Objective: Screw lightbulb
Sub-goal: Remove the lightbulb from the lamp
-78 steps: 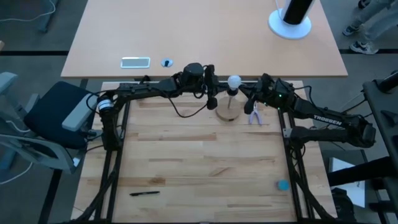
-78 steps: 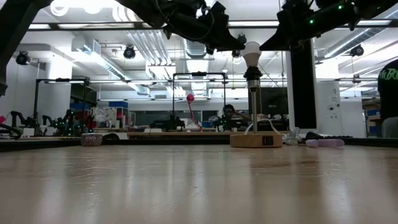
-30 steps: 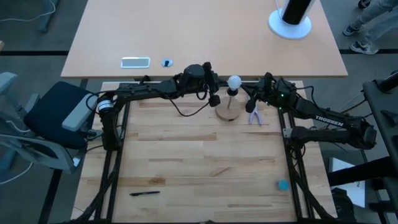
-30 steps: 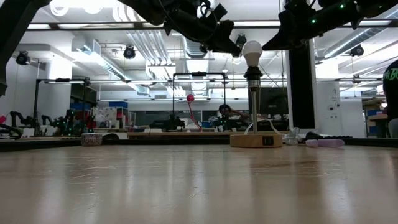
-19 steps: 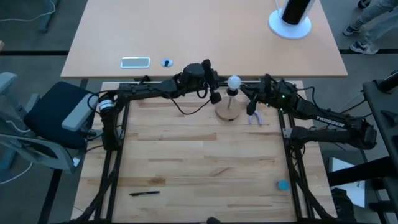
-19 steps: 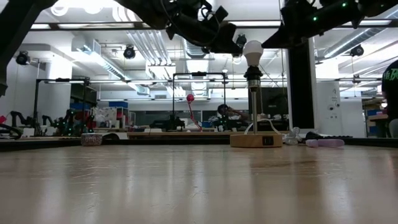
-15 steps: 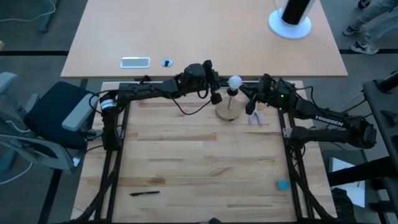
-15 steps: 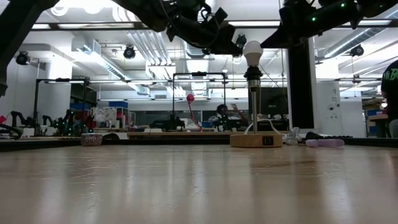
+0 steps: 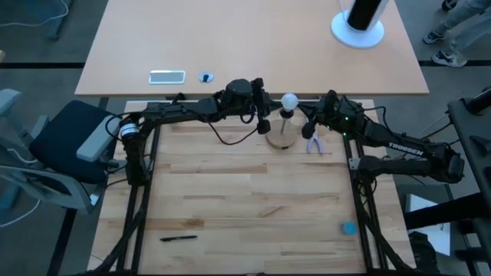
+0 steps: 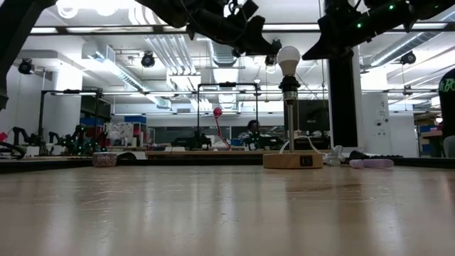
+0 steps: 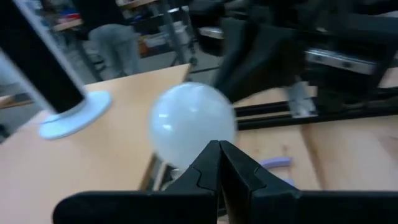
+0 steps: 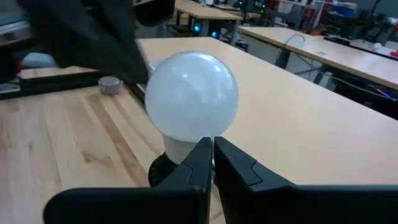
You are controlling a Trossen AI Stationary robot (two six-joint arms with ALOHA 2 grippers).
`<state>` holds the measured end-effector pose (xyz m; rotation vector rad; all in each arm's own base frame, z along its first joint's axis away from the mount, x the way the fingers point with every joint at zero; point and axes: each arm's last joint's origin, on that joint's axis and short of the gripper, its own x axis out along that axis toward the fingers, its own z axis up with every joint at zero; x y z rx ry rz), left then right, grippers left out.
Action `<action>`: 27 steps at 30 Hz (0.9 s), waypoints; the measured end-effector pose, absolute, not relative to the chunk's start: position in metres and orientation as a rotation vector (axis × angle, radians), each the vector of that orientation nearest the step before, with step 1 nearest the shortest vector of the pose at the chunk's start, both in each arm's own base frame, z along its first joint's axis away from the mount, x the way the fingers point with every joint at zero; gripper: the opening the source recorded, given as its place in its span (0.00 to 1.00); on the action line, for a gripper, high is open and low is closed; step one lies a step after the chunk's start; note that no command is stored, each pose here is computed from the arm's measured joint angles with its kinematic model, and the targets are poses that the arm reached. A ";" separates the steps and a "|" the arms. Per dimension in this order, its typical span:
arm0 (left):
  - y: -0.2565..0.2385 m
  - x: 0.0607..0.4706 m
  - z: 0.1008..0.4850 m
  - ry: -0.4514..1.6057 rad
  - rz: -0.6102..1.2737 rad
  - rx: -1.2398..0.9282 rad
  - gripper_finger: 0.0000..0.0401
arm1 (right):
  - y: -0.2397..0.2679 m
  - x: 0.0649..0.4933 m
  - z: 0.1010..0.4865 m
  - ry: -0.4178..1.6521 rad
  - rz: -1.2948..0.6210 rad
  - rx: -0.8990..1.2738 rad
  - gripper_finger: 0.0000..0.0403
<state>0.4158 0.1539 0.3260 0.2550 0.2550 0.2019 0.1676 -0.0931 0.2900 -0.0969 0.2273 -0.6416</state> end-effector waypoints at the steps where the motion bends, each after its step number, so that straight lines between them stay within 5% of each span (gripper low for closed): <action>1: 0.154 0.415 0.327 0.259 0.222 0.257 0.00 | -0.092 0.167 0.290 0.227 -0.640 -0.098 0.03; 9: 0.166 0.414 0.328 0.242 0.380 0.295 0.00 | -0.088 0.165 0.295 0.182 -0.551 -0.091 0.03; 27: 0.153 0.425 0.317 0.208 0.092 0.245 0.00 | -0.097 0.172 0.290 0.205 -0.660 -0.106 0.03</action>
